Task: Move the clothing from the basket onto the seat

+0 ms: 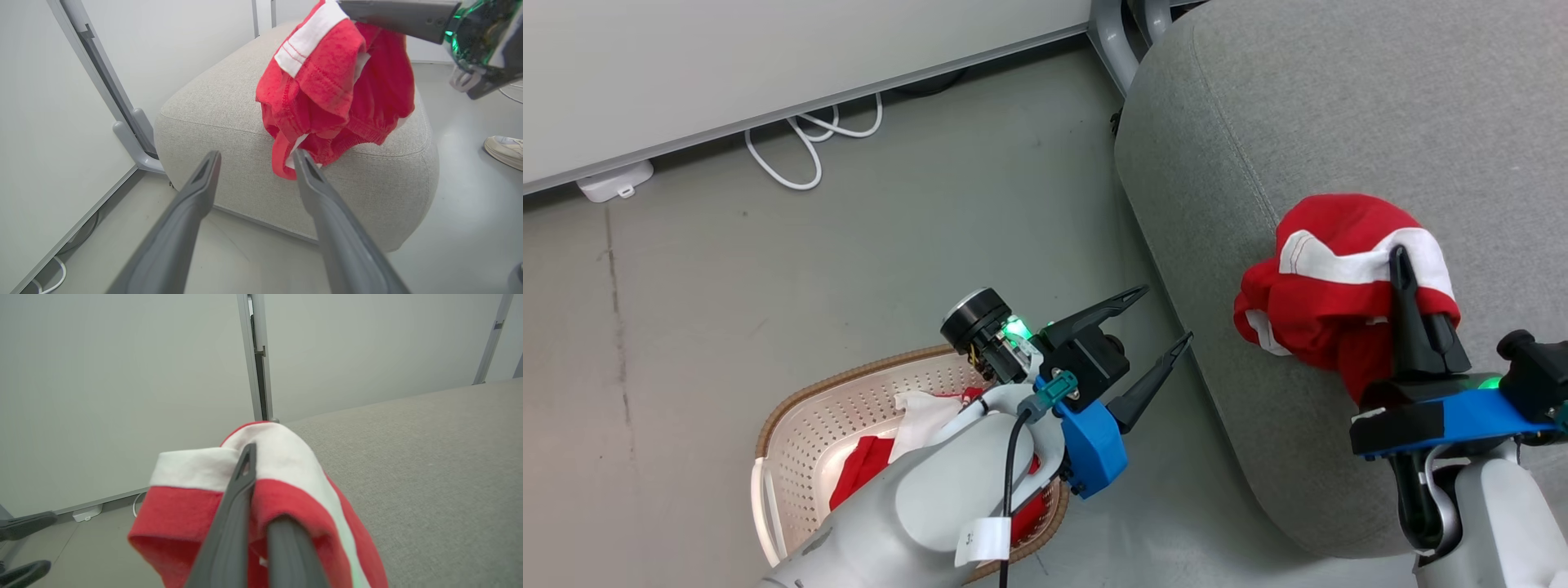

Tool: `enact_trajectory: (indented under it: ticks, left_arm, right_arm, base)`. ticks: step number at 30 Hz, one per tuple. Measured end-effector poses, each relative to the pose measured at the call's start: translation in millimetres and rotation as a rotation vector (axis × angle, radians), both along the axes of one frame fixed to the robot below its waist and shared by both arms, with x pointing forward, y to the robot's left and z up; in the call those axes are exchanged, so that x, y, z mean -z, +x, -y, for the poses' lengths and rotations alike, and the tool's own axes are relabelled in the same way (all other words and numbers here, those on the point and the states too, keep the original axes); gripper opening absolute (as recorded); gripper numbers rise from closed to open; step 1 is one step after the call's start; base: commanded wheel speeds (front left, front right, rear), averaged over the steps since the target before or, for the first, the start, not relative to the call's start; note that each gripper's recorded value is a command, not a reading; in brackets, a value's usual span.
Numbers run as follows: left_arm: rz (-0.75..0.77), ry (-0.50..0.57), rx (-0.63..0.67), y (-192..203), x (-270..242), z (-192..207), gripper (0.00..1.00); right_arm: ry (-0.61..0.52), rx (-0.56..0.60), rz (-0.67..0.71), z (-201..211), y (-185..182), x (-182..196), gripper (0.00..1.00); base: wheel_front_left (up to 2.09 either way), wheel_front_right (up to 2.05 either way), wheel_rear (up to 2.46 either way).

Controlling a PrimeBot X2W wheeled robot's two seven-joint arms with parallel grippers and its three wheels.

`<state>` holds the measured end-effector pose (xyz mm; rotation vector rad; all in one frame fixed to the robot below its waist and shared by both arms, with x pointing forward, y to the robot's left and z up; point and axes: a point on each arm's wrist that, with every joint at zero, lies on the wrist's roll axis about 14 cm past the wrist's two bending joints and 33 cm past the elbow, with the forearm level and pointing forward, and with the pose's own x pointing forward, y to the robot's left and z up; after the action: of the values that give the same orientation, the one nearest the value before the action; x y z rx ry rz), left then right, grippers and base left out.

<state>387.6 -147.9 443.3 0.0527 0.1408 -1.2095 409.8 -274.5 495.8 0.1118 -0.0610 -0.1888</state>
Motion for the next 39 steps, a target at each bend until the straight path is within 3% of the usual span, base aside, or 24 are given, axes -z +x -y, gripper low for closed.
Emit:
enact_trajectory:
  ticks: [12,19,31,39]
  left_arm:
    - [0.004,-0.013,-0.004,3,-3,0,1.00]
    - [-0.007,-0.020,-0.022,15,5,-4,1.00]
    - [-0.026,-0.034,-0.070,64,41,-20,1.00]
    - [-0.061,-0.025,-0.099,92,85,-34,1.00]
  right_arm:
    - [-0.009,0.013,0.001,2,-1,0,0.00]
    - [-0.074,-0.001,0.055,9,25,-21,0.00]
    - [-0.340,0.010,0.241,47,111,-94,0.00]
    - [-0.513,0.110,0.297,99,156,-122,0.00]
  base:
    - [0.00,0.00,0.00]
    - [0.00,0.00,0.00]
    - [0.00,0.00,0.00]
    - [0.00,0.00,0.00]
